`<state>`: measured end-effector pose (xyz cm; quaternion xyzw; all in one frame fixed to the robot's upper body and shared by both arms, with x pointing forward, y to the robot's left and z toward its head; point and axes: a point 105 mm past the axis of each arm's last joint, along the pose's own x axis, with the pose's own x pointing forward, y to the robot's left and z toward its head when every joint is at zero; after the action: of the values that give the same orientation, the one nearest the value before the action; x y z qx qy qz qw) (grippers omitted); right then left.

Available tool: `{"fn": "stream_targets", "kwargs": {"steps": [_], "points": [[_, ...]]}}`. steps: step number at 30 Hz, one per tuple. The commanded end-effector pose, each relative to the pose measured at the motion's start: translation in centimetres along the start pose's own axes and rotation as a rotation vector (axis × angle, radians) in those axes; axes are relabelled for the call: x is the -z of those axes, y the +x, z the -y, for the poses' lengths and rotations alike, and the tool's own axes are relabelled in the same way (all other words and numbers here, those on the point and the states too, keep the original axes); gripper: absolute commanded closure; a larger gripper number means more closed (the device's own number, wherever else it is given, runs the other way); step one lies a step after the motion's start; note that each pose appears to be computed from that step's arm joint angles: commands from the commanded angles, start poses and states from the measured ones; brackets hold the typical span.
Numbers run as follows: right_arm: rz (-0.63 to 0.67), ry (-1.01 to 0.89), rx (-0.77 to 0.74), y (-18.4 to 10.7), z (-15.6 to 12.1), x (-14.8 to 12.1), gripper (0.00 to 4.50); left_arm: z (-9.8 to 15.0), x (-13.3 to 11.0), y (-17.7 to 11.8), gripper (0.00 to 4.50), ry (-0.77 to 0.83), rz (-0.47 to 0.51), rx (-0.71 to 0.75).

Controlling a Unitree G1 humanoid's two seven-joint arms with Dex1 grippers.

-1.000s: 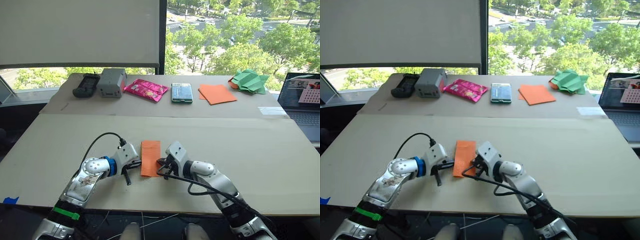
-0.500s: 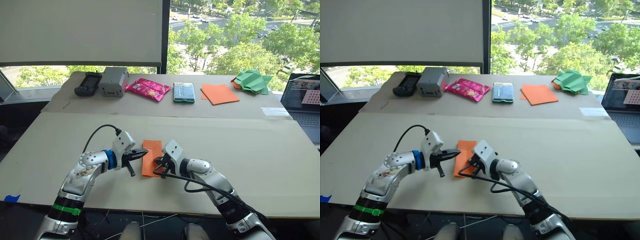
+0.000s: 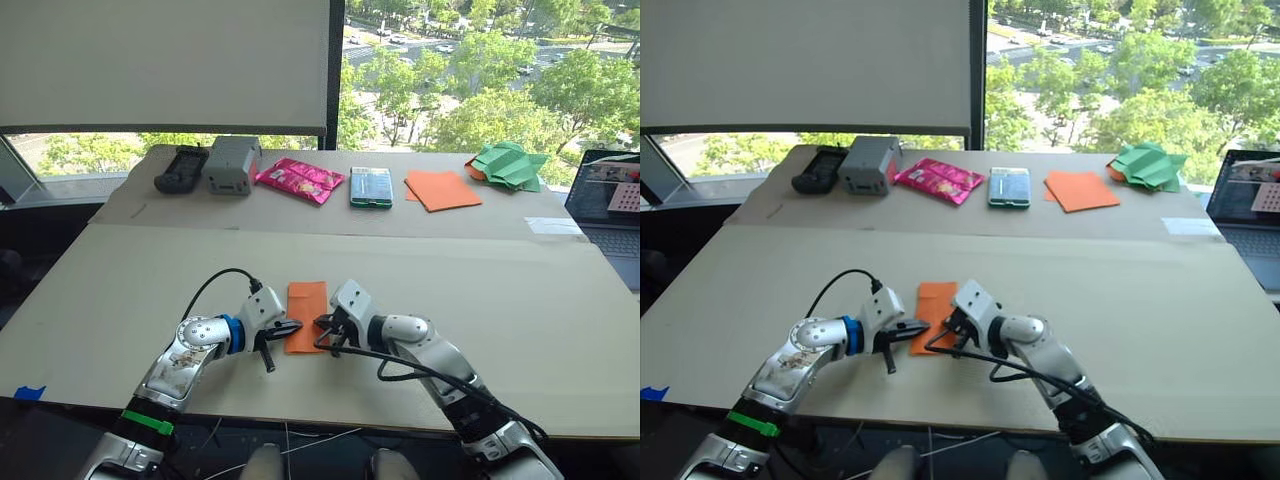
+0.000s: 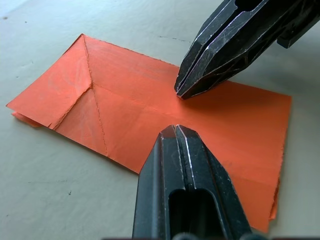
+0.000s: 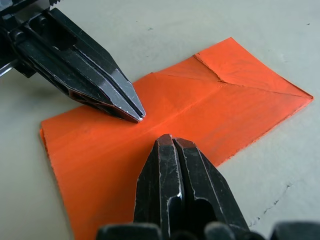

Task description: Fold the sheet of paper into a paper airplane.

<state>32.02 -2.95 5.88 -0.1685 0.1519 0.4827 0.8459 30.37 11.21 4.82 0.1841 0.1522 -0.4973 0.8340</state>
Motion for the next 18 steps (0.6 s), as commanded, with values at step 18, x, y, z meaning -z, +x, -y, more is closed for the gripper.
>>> {"fn": "stream_targets", "kwargs": {"steps": [18], "points": [[-0.023,0.020,0.113,2.9,6.1,0.0,4.48,1.9,3.3,-0.4,4.50,-0.046,-0.124,0.034]]}}
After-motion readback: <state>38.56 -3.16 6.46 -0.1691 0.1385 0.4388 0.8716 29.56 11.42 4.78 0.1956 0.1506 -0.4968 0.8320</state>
